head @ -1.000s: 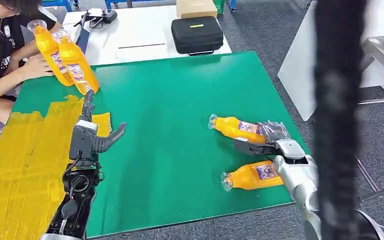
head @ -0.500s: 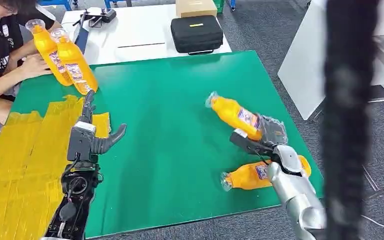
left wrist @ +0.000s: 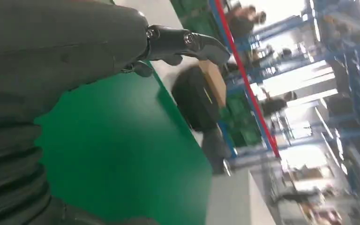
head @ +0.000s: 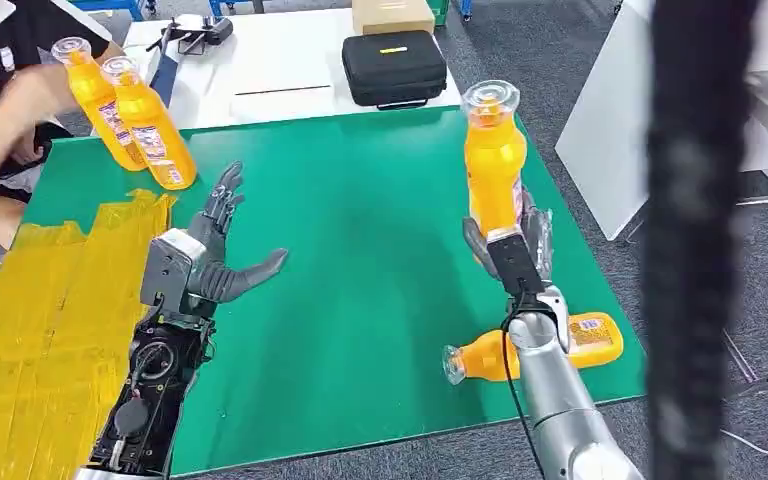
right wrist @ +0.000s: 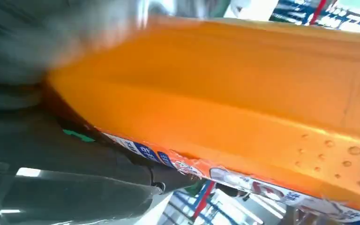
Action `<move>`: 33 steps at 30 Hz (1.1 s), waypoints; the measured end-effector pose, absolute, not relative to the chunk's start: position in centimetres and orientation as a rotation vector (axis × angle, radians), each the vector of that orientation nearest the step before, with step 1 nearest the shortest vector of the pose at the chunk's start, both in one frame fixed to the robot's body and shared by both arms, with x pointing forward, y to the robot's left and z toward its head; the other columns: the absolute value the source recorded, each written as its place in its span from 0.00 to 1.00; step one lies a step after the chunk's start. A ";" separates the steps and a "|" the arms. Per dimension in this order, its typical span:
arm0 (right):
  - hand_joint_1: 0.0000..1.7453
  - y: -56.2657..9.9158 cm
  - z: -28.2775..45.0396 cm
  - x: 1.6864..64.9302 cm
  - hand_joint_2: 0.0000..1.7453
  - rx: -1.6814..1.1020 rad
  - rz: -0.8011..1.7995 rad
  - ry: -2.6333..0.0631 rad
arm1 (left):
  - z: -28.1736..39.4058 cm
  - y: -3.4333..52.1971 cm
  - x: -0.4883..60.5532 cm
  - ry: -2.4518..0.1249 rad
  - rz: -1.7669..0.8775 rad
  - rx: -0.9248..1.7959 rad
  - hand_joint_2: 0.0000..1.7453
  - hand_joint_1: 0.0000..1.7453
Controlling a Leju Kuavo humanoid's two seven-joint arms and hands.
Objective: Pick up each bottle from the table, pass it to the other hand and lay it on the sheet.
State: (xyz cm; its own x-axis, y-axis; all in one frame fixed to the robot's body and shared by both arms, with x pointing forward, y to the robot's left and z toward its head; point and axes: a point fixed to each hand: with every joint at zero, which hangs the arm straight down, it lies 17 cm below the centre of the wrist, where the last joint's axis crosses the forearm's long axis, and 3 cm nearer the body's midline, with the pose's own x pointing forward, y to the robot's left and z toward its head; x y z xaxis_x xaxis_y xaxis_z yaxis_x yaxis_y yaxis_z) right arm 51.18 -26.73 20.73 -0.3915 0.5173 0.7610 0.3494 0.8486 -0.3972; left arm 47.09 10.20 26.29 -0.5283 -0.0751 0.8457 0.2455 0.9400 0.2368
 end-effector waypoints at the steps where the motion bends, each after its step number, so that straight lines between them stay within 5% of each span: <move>1: 1.00 -26.2 21.0 51.2 1.00 -0.623 0.212 -2.031 | 26.3 9.7 46.8 -2.080 -0.413 -0.170 1.00 0.00; 16: 1.00 -21.2 21.6 51.7 1.00 -0.515 0.267 -2.073 | 27.2 5.7 43.9 -2.045 -0.523 -0.445 1.00 0.00; 33: 1.00 -6.8 20.6 49.6 1.00 -0.201 0.601 -2.123 | 28.6 2.8 42.8 -2.047 -0.602 -0.523 1.00 0.00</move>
